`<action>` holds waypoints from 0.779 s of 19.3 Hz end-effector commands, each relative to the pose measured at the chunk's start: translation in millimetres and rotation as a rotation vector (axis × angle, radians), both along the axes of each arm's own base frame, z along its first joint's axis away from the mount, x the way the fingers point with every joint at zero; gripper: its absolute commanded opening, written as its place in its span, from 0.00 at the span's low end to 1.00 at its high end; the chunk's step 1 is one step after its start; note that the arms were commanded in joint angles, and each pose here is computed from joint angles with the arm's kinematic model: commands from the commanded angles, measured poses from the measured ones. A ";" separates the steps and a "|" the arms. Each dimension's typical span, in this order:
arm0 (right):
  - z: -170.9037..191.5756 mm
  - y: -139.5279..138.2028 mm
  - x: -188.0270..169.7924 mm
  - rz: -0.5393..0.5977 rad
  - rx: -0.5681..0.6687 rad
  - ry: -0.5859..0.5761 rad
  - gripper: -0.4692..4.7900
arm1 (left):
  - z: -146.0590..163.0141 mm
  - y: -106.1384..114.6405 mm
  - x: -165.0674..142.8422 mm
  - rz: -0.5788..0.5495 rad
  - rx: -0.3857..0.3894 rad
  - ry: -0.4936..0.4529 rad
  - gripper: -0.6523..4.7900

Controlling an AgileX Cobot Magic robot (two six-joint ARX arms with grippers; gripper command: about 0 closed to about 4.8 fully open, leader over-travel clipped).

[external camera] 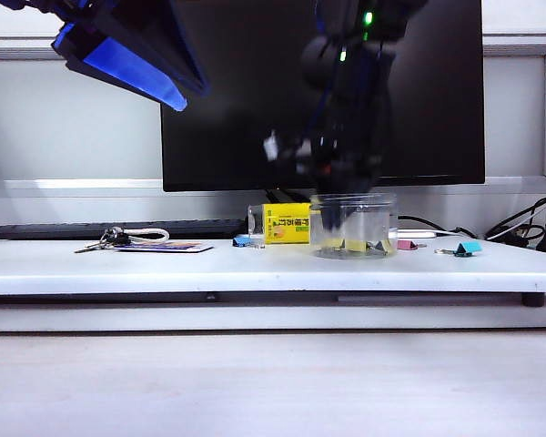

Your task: Take the clips out of the round transparent plastic box and place them on the table.

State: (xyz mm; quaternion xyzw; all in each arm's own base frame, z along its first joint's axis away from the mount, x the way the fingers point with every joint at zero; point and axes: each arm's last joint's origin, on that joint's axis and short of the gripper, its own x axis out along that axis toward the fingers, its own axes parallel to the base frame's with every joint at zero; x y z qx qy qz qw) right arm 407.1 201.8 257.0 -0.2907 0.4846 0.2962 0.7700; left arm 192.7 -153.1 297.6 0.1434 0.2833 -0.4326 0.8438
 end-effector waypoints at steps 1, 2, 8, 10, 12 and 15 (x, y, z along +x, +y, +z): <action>1.8 -1.0 -3.6 0.003 -0.012 0.022 0.36 | 1.3 0.2 -0.8 -0.006 0.001 0.001 0.51; -0.6 -1.1 -3.8 0.006 -0.019 0.036 0.41 | 1.2 0.2 -0.8 -0.007 0.001 0.001 0.51; -5.5 -1.0 -3.9 0.012 -0.030 0.060 0.42 | 0.5 0.5 -1.2 -0.007 0.007 0.009 0.51; -7.2 -0.7 -3.3 0.014 -0.032 0.063 0.42 | 0.3 0.7 -1.5 -0.007 0.009 0.013 0.51; -14.1 -0.2 -1.4 0.015 -0.042 0.079 0.42 | 0.1 0.8 -1.6 -0.007 0.010 0.015 0.51; -26.1 1.5 2.5 0.016 -0.052 0.099 0.42 | -1.2 1.5 -2.5 -0.007 0.021 0.029 0.51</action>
